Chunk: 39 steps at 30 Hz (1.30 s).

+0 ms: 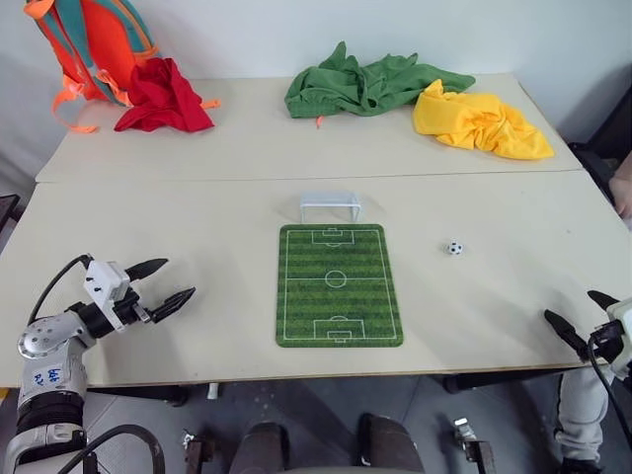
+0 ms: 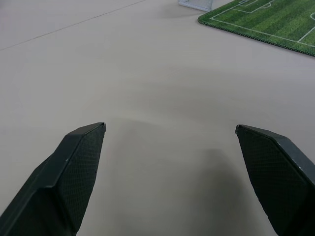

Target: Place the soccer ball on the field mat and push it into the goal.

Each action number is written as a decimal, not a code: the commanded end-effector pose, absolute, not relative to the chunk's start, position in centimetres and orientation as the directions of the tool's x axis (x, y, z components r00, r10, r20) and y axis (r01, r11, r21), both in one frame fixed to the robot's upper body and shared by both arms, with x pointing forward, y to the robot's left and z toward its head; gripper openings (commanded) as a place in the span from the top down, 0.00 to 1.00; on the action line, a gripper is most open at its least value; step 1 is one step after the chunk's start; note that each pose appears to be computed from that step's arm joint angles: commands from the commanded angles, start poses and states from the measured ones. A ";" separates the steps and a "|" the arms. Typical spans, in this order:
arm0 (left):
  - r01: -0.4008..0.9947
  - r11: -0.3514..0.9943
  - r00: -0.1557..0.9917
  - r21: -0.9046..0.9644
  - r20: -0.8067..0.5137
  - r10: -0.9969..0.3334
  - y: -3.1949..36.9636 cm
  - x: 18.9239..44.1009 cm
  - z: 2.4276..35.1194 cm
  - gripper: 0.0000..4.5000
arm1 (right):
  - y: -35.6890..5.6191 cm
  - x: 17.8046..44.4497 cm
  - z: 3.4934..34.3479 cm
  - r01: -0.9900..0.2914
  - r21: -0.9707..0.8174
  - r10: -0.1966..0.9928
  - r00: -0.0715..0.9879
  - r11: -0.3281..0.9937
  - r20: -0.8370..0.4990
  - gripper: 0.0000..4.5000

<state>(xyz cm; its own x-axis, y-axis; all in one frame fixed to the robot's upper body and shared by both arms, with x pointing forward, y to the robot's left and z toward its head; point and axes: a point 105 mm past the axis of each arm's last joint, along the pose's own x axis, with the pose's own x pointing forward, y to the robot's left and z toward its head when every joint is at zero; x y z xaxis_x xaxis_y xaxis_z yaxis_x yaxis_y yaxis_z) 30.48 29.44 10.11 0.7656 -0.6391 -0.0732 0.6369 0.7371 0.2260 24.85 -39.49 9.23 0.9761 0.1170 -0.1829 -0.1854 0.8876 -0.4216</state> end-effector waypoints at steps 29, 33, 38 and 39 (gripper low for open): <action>0.825 0.509 0.528 0.244 -0.014 -0.849 24.2 29.8 14.0 0.00 | -27.2 37.2 13.4 -0.523 -0.267 0.463 0.848 0.809 -0.258 0.09; 0.819 0.520 0.538 0.243 -0.013 -0.843 24.4 29.3 14.1 0.00 | -26.7 37.6 13.6 -0.533 -0.250 0.482 0.843 0.808 -0.241 0.09; 0.808 0.539 0.557 0.238 -0.008 -0.831 24.6 29.4 14.1 0.00 | -26.5 37.6 13.2 -0.546 -0.248 0.492 0.834 0.800 -0.250 0.09; 0.807 0.540 0.558 0.238 -0.008 -0.830 24.6 29.4 14.1 0.00 | -26.5 37.7 13.1 -0.548 -0.247 0.493 0.833 0.799 -0.252 0.09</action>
